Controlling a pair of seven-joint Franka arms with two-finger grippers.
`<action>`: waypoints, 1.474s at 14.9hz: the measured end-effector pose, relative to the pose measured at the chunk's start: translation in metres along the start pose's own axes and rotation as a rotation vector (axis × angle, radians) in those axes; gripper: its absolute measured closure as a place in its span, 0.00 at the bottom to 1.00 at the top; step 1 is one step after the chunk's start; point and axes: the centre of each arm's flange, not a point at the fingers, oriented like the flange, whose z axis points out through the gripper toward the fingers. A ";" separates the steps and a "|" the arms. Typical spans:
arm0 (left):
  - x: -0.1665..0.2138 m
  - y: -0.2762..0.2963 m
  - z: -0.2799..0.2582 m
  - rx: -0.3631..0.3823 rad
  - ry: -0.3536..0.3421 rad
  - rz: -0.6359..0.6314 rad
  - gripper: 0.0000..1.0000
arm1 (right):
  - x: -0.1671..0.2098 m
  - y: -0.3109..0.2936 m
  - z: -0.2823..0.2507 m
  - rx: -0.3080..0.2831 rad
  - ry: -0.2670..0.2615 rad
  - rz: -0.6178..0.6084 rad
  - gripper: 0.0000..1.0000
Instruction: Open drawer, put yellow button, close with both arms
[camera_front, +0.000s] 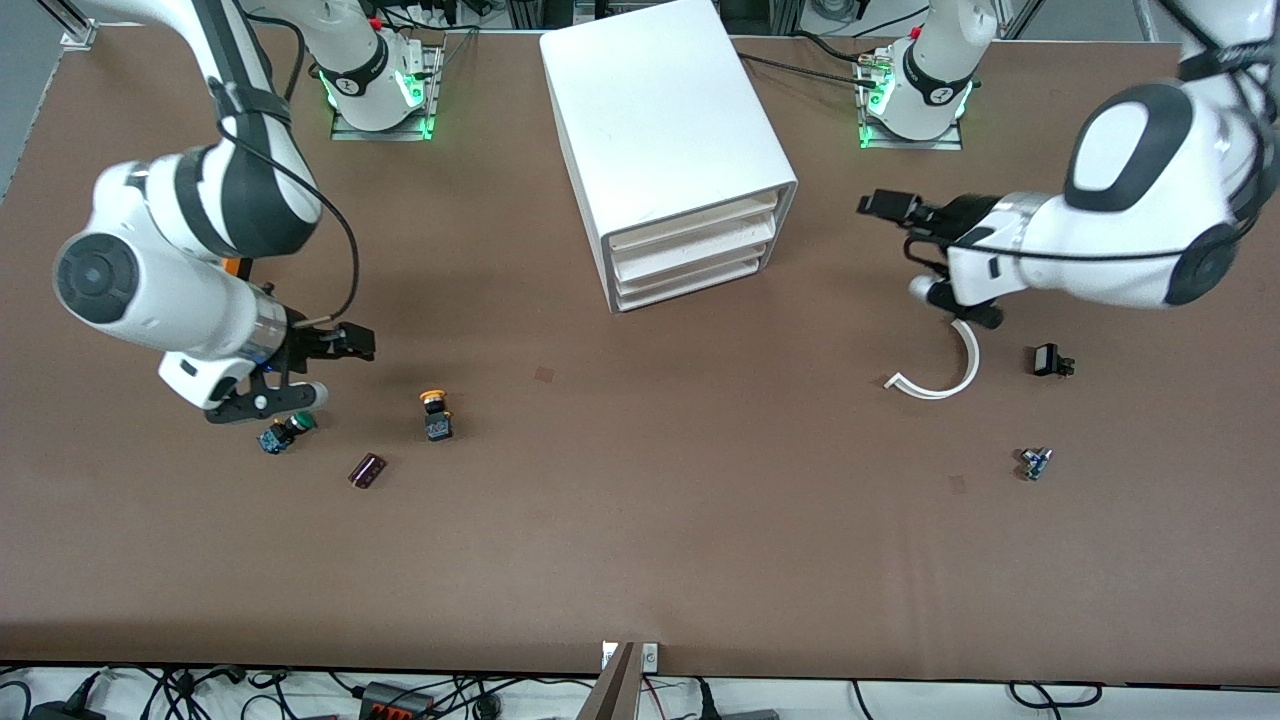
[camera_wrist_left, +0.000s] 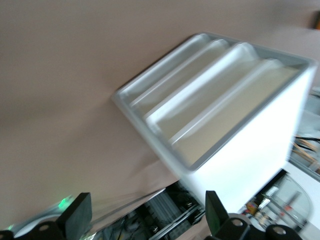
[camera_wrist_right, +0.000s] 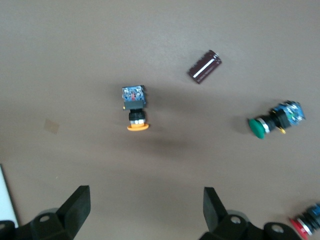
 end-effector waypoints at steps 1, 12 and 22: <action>0.010 -0.001 0.011 -0.066 0.025 0.048 0.00 | 0.006 -0.005 0.015 -0.004 0.003 -0.007 0.00; 0.042 -0.048 0.163 -0.503 0.117 0.273 0.05 | 0.045 -0.056 0.152 -0.080 0.001 -0.107 0.00; 0.043 -0.049 0.221 -0.616 0.110 0.364 0.51 | 0.052 -0.045 0.193 -0.091 0.011 -0.095 0.19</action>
